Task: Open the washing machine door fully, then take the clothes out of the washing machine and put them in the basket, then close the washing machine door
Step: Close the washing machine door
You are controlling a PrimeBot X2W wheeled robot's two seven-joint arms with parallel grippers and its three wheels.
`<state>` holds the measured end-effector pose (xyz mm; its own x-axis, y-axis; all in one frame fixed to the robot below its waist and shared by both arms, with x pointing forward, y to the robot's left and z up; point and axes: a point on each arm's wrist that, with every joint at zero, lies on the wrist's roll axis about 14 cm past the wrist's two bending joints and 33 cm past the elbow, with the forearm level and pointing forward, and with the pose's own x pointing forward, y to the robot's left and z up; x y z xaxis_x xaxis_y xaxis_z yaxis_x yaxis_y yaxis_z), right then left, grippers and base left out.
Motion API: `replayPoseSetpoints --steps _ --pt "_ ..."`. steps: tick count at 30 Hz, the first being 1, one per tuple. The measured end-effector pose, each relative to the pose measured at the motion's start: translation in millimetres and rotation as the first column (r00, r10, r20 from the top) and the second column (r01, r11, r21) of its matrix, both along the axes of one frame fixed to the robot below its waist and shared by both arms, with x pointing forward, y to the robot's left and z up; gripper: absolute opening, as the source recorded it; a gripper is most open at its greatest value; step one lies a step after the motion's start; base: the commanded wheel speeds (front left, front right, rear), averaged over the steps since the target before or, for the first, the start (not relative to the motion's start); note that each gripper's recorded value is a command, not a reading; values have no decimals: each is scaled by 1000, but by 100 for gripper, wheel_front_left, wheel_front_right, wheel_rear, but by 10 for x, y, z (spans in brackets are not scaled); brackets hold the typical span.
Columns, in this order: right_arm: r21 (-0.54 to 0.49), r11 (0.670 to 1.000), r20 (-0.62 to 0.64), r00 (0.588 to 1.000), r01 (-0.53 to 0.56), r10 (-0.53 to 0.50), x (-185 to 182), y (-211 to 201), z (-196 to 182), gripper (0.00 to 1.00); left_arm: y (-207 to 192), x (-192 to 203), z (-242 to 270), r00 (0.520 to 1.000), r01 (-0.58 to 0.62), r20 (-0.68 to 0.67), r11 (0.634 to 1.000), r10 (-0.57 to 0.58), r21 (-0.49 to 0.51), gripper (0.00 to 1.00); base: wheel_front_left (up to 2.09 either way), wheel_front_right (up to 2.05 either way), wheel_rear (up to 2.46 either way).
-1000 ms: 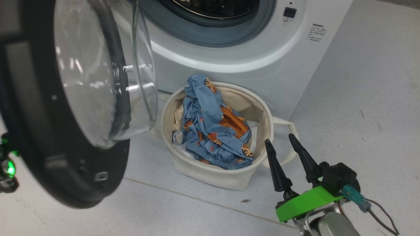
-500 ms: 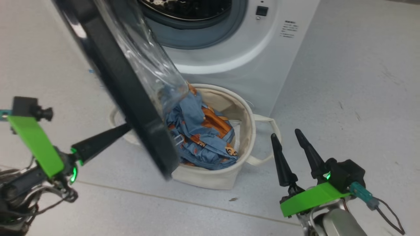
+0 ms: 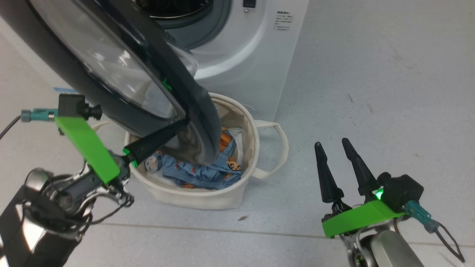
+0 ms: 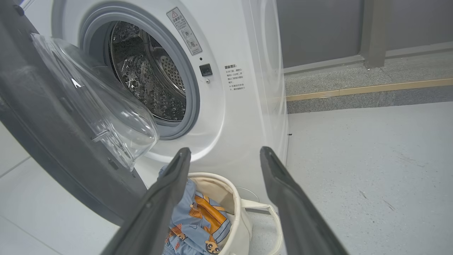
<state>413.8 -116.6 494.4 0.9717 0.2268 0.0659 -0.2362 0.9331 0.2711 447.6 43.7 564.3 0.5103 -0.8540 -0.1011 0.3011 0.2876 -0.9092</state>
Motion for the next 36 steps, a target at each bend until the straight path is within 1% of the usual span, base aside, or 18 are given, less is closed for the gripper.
replayPoseSetpoints --steps 6,10,14,17,22,24,25,27,29,31,34,36 --pt "-2 999 -10 999 44 -44 2 -151 -29 100 -281 288 42 999 -6 40 999 8 -49 0 0 0 0" --pt "2 997 -11 997 72 -72 7 -245 -27 100 -421 446 12 1000 -2 26 997 4 -74 0 0 0 0" --pt "1 995 -20 994 104 -104 -13 -354 -50 100 -479 570 -84 1000 -13 1 996 13 -84 0 0 0 0" --pt "-2 993 -22 993 116 -116 -24 -396 -52 100 -483 638 -121 999 -32 -12 995 31 -97 0 0 0 0" --pt "9 993 -9 993 121 -121 -11 -408 -4 100 -397 640 -79 999 -48 -6 993 48 -108 0 0 0 0" --pt "14 994 0 994 109 -109 0 -365 25 100 -313 634 -33 997 -72 21 992 75 -101 0 0 0 0" --pt "18 995 10 995 102 -102 7 -340 58 100 -240 649 2 991 -109 63 991 114 -79 0 0 0 0" --pt "30 996 42 995 87 -89 23 -290 164 100 -76 655 44 969 -178 174 984 175 0 0 0 0 0" --pt "47 997 69 995 68 -71 33 -224 261 100 80 609 94 931 -248 288 967 222 57 0 0 0 0" --pt "54 998 85 995 38 -43 29 -124 317 100 177 500 87 891 -303 384 947 240 110 0 0 0 0" --pt "61 998 100 995 -11 4 11 42 368 100 328 306 9 841 -377 468 914 270 151 0 0 0 0" --pt "64 997 113 993 -41 33 -4 145 411 100 491 209 -9 791 -446 532 880 301 165 0 0 0 0"
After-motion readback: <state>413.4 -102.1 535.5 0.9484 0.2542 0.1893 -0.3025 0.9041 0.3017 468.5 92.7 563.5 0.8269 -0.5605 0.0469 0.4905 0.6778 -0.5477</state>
